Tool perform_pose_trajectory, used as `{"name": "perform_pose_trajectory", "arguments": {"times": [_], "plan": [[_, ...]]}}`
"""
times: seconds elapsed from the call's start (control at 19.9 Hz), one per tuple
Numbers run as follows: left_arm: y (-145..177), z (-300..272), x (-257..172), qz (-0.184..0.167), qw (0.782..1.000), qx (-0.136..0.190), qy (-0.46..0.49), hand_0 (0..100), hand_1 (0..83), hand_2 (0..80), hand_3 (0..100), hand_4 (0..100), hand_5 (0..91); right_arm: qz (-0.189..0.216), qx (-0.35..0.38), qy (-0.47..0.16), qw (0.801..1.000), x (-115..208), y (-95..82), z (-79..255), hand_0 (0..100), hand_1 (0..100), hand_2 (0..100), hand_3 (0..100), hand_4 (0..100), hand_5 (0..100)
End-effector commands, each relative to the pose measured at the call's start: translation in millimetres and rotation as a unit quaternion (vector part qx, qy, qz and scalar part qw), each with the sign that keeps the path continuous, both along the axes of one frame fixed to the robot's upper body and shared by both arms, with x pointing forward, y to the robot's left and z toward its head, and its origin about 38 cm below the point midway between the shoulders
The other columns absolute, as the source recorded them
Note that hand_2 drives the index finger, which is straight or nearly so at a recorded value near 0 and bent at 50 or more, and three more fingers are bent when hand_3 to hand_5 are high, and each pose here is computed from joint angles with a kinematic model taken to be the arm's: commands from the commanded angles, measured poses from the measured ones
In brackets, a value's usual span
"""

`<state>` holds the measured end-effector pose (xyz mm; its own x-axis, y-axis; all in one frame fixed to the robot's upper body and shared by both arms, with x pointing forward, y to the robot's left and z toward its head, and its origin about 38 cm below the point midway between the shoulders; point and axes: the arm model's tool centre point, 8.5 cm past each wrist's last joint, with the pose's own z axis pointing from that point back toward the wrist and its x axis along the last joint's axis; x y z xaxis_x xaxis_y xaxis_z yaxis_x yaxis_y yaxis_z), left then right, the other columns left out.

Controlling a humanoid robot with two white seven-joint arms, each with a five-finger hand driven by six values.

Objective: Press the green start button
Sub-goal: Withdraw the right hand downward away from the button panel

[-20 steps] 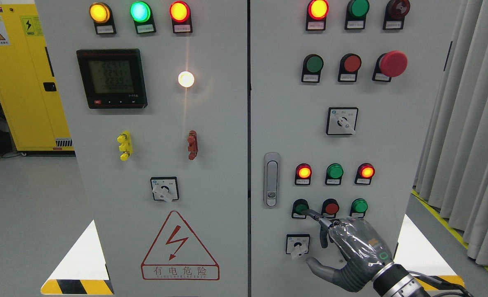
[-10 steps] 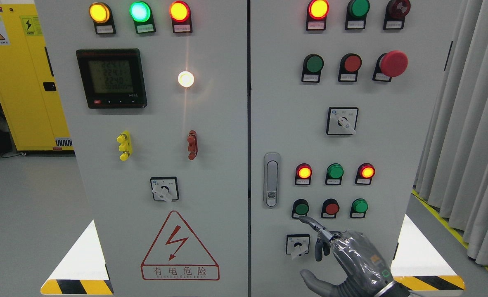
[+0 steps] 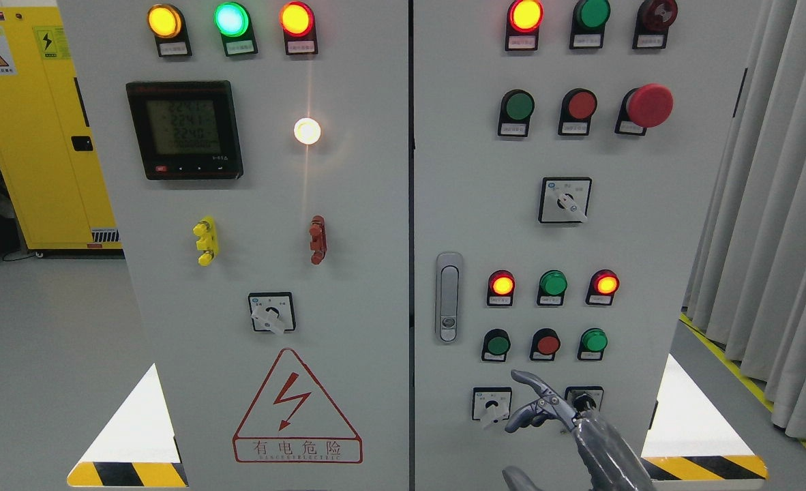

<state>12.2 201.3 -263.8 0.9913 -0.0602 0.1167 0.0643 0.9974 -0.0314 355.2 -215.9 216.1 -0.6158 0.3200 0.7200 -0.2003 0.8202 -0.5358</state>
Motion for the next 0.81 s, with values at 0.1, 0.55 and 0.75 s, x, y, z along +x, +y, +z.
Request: {"name": "perform_pose_trajectory", "arguments": {"times": [0.1,0.55,0.75], "plan": [[-1.5,0.6,25.2,-0.001,1.0,-0.002,-0.025,12,55.6,0.0,0,0,0.0,0.066,0.115,0.038,0.99,-30.6,9.5,-3.4,30,46,0,2,9,0],[-1.5,0.6,24.2,-0.001,1.0,-0.002,-0.025,12,55.6,0.0,0,0,0.0,0.065,0.114,0.043,0.99,-32.5,9.0,-6.9,28,45,0,1,11,0],[-1.5,0.6,25.2,-0.001,1.0,-0.002,-0.025,12,55.6,0.0,0,0,0.0,0.084,0.103,0.052,0.99,-35.2,11.8,-10.5,28,46,0,3,13,0]]}}
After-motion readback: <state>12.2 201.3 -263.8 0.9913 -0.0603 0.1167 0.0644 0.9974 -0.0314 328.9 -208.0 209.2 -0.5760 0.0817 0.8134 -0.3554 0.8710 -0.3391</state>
